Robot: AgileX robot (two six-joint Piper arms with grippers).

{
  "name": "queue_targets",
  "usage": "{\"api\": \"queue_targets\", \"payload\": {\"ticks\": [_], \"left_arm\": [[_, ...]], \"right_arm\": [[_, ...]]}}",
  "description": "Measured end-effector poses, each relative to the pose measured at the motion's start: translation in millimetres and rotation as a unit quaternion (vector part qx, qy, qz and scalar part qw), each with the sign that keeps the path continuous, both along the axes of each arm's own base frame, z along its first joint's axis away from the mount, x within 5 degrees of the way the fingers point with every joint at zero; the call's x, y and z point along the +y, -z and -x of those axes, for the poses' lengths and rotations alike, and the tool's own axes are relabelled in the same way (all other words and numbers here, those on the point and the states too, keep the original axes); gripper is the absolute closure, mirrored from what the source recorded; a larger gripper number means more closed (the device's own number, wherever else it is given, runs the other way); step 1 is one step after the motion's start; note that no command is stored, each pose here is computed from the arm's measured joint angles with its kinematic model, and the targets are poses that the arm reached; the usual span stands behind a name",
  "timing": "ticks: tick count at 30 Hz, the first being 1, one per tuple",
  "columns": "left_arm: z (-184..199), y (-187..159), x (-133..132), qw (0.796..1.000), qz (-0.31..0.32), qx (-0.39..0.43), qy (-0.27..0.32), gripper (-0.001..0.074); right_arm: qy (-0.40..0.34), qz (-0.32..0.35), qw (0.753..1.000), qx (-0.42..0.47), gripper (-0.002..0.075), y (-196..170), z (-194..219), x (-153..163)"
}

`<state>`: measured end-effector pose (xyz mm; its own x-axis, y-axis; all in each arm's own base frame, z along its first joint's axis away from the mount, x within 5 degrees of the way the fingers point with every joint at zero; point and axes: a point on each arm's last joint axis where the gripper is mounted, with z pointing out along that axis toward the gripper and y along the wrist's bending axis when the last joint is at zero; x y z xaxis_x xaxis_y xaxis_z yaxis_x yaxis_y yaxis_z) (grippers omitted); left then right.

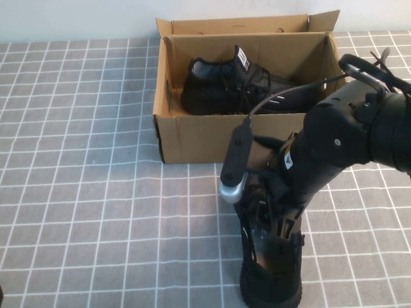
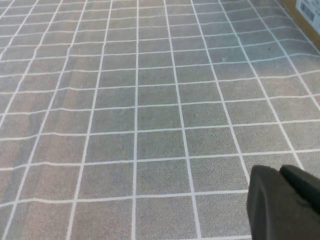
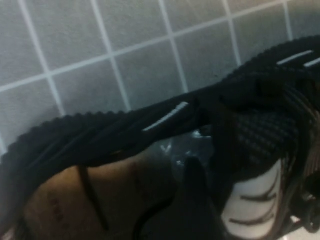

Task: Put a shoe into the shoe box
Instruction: Pick up the shoe from the table

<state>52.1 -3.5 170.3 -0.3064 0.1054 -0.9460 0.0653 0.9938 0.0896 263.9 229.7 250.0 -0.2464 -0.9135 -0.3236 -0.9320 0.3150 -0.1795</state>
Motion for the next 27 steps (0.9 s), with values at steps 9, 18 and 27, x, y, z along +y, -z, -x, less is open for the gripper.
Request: {"api": "queue_targets", "payload": {"ticks": [9, 18, 27], "left_arm": [[0.0, 0.0, 0.1, 1.0, -0.001, 0.0, 0.0, 0.0735], [0.0, 0.0, 0.1, 1.0, -0.001, 0.0, 0.0, 0.0735], [0.0, 0.0, 0.1, 1.0, -0.001, 0.0, 0.0, 0.0735]], "right_arm": [[0.012, 0.004, 1.0, 0.003, 0.0344, 9.4, -9.3, -3.1], [0.013, -0.008, 1.0, -0.008, 0.0646, 8.3, -11.7, -1.7], [0.029, -0.031, 0.999, -0.029, 0.0713, -24.9, -0.1, -13.5]]}}
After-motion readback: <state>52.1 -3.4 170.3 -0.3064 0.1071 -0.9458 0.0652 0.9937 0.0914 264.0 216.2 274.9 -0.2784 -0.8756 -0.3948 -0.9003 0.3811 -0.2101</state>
